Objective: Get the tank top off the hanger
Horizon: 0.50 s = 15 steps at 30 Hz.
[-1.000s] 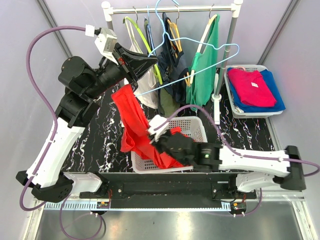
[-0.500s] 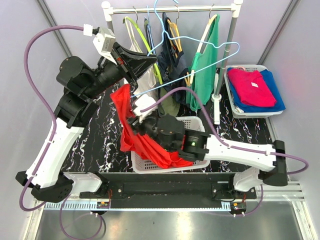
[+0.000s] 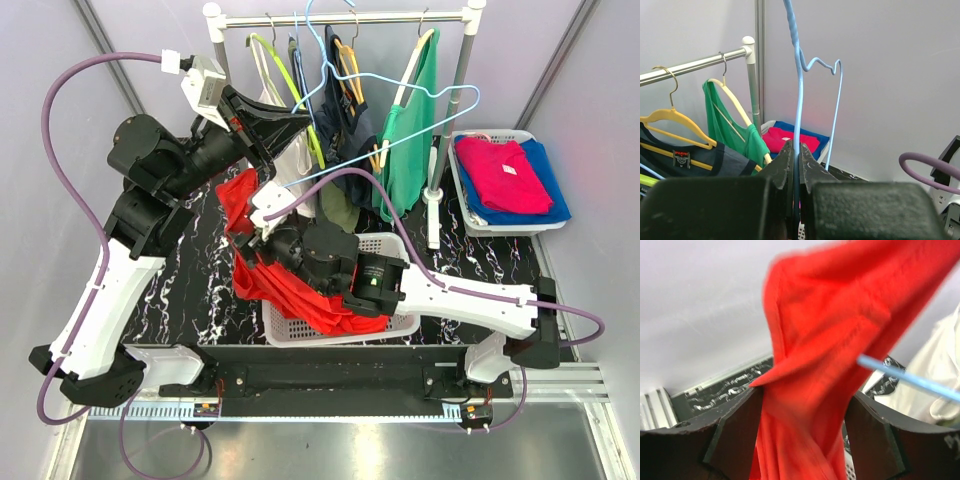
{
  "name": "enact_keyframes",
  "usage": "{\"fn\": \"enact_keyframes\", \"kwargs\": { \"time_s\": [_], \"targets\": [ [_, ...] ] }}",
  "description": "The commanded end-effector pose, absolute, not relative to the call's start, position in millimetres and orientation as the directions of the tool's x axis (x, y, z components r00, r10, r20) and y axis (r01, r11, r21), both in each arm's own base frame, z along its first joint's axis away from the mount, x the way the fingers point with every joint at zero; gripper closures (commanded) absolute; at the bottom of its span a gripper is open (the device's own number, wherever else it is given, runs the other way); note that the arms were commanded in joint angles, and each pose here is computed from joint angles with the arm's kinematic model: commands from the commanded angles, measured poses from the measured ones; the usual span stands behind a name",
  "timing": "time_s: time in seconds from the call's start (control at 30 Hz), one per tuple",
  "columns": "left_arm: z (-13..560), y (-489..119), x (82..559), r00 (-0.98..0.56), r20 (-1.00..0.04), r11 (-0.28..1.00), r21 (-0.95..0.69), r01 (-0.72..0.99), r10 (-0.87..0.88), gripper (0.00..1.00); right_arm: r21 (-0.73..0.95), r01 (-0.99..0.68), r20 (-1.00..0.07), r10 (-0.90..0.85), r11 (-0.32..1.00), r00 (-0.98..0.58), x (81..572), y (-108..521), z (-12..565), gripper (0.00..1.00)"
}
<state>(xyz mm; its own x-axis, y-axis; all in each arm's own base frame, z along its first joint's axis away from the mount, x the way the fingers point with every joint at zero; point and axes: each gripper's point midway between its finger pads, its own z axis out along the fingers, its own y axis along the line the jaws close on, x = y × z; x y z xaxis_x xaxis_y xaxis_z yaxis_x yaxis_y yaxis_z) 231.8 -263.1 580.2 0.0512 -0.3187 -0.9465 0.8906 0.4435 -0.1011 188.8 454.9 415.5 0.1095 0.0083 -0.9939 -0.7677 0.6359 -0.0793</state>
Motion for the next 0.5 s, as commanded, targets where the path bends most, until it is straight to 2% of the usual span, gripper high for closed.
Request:
{"fn": "enact_keyframes", "kwargs": {
  "time_s": [0.0,0.13,0.2,0.23,0.3,0.4,0.47],
  "targets": [
    [614,-250,212,0.152,-0.916,0.441,-0.03,0.897,-0.372,1.0,-0.054,-0.809,-0.981,0.119,0.585,0.152,180,468,458,0.28],
    [613,-251,211,0.146,-0.917,0.435,-0.033,0.9,-0.372,1.0,-0.041,-0.821,-0.98,0.139,0.569,0.145,178,475,459,0.32],
    [612,-251,212,0.144,-0.918,0.437,-0.035,0.899,-0.369,1.0,-0.035,-0.843,-0.979,0.152,0.537,0.137,173,482,461,0.39],
    [612,-251,212,0.144,-0.918,0.437,-0.035,0.899,-0.369,1.0,-0.033,-0.852,-0.978,0.157,0.522,0.135,170,485,462,0.47],
    [614,-251,213,0.149,-0.917,0.44,-0.032,0.898,-0.37,1.0,-0.017,-0.857,-0.978,0.171,0.515,0.123,169,491,465,0.54],
    [620,-246,211,0.156,-0.911,0.447,-0.033,0.894,-0.381,1.0,-0.033,-0.872,-0.976,0.171,0.488,0.132,164,494,469,0.78],
    [628,-241,211,0.155,-0.901,0.451,-0.049,0.891,-0.404,1.0,-0.032,-0.884,-0.973,0.186,0.466,0.133,159,493,474,0.89]
  ]
}}
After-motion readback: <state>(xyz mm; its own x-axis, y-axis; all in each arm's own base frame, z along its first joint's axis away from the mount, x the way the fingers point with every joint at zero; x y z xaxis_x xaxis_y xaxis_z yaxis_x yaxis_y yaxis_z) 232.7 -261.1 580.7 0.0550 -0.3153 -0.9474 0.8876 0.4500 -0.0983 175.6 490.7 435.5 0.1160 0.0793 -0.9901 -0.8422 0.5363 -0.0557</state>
